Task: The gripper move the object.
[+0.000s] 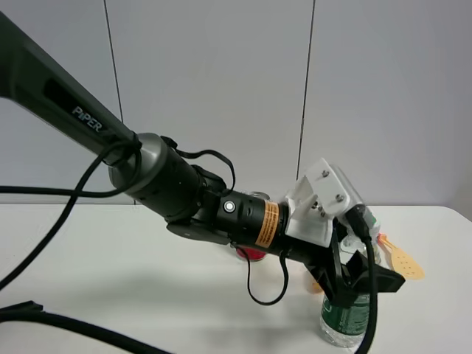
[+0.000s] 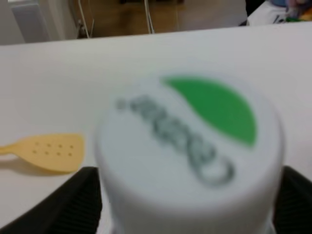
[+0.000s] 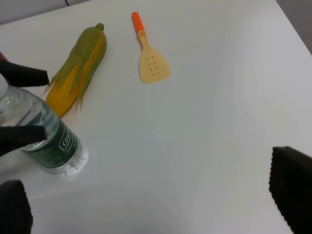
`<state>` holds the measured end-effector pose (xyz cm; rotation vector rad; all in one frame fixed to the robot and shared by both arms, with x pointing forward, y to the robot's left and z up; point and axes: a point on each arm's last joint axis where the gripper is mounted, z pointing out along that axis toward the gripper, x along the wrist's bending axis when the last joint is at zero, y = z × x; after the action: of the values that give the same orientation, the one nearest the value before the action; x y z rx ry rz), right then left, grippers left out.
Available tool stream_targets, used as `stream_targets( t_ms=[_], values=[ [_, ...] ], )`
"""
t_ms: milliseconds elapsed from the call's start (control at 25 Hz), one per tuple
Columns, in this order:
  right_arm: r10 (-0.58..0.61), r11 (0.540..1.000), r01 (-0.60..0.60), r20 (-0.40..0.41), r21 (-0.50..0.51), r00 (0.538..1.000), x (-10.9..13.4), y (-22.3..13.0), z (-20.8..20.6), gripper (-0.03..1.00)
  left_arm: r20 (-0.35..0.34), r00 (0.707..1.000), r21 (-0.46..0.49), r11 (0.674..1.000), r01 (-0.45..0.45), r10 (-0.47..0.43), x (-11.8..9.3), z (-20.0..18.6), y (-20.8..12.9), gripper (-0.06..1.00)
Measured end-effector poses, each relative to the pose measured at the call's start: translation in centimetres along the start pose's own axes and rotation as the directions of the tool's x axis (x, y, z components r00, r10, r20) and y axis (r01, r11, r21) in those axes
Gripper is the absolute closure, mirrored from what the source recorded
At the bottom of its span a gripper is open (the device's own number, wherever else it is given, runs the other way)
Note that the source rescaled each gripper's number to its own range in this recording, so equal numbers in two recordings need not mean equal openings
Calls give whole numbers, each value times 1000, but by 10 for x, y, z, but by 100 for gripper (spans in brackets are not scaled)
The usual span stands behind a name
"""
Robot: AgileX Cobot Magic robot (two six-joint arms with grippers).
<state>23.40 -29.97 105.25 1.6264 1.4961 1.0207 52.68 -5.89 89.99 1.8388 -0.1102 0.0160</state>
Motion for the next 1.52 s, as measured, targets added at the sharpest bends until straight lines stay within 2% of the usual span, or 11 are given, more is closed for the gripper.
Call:
stream_targets(
  t_ms=[200, 320, 440, 640, 720, 800, 840, 1000, 1200, 1360, 1520],
  values=[
    [0, 1000, 0, 0, 0, 1000, 0, 0, 0, -3, -168, 980, 28, 995, -100, 104, 12, -26, 62, 22],
    [0, 1000, 0, 0, 0, 1000, 0, 0, 0, -3, -356, 927, 83, 992, -97, 120, 23, -50, 99, 21],
    [0, 1000, 0, 0, 0, 1000, 0, 0, 0, -3, -557, 826, 114, 993, -23, 83, 29, -84, 136, 21],
    [0, 1000, 0, 0, 0, 1000, 0, 0, 0, -3, -800, 599, 172, 971, 167, 39, 22, -150, 180, 21],
    [0, 1000, 0, 0, 0, 1000, 0, 0, 0, -3, -846, 532, 203, 943, 263, 34, 11, -174, 189, 21],
    [0, 1000, 0, 0, 0, 1000, 0, 0, 0, -3, -862, 505, 224, 922, 317, 36, 5, -187, 192, 21],
    [0, 1000, 0, 0, 0, 1000, 0, 0, 0, -3, -886, 462, 250, 870, 424, 29, -7, -213, 196, 21],
    [0, 1000, 0, 0, 0, 1000, 0, 0, 0, -3, -934, 356, 223, 735, 641, -27, -30, -270, 198, 21],
    [0, 1000, 0, 0, 0, 1000, 0, 0, 0, -3, -983, 165, 84, 608, 790, -79, -55, -337, 199, 21],
    [0, 1000, 0, 0, 0, 1000, 0, 0, 0, -3, -991, 29, -52, 573, 818, -131, -77, -378, 205, 21],
    [0, 1000, 0, 0, 0, 1000, 0, 0, 0, -3, -976, -36, -159, 597, 786, -213, -105, -406, 213, 21]
  ],
)
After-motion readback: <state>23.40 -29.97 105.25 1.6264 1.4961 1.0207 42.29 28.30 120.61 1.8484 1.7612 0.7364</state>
